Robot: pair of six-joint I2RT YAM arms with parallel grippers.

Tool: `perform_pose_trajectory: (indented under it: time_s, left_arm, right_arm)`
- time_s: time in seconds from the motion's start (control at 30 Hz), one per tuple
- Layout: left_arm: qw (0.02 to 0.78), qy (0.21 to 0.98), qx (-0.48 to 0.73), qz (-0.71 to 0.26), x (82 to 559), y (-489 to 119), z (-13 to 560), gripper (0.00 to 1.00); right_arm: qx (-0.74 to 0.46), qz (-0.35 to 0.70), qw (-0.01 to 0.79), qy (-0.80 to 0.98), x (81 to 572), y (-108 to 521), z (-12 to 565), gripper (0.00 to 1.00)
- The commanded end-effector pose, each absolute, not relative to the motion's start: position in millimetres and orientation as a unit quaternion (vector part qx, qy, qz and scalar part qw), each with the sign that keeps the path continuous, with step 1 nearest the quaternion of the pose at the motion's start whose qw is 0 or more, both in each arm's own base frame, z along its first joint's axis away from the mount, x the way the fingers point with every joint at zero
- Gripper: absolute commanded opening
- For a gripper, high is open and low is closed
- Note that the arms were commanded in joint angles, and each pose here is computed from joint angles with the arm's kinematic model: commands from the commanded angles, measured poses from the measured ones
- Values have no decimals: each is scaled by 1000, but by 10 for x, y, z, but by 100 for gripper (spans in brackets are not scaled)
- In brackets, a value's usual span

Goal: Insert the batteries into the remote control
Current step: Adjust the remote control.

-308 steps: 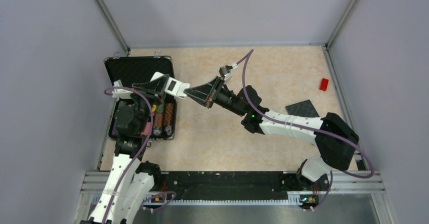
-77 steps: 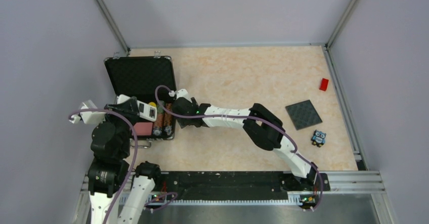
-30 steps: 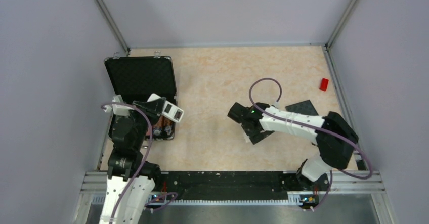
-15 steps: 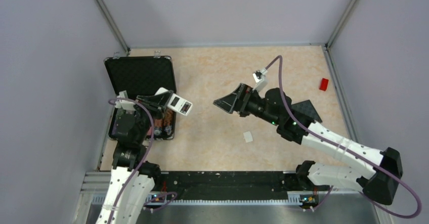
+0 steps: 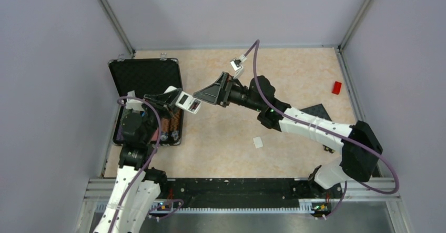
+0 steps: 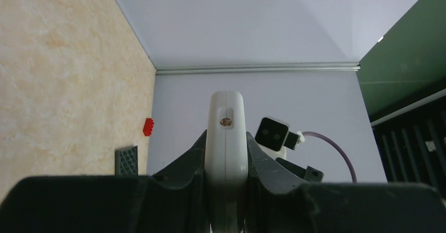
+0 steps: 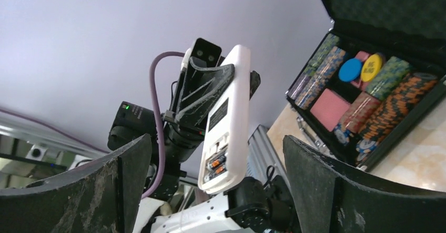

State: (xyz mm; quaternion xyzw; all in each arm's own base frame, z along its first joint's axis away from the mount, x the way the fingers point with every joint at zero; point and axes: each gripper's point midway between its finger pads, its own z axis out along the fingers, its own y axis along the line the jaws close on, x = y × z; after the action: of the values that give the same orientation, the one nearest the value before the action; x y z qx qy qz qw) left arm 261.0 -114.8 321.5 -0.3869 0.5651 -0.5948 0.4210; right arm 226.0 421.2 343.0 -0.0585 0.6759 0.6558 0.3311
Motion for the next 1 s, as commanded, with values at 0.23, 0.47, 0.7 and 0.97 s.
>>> perform_pose_trajectory:
  time_s: [0.23, 0.47, 0.7, 0.97]
  left_arm:
    - [436, 531, -342, -641, 2516, -1206, 3679, 0]
    - [432, 553, -314, -639, 2491, -1296, 3648, 0]
    - [452, 562, -279, -634, 2422, -1328, 3676, 36]
    - [447, 635, -138, -615, 2213, -1612, 3644, 66]
  right_arm:
    - [-82, 738, 252, 621, 2071, 4471, 3724, 73]
    - [-84, 766, 194, 607, 1978, 4550, 3718, 39]
    - [-85, 761, 166, 622, 1920, 4514, 3603, 5]
    - [-122, 732, 150, 653, 1928, 4158, 3621, 0]
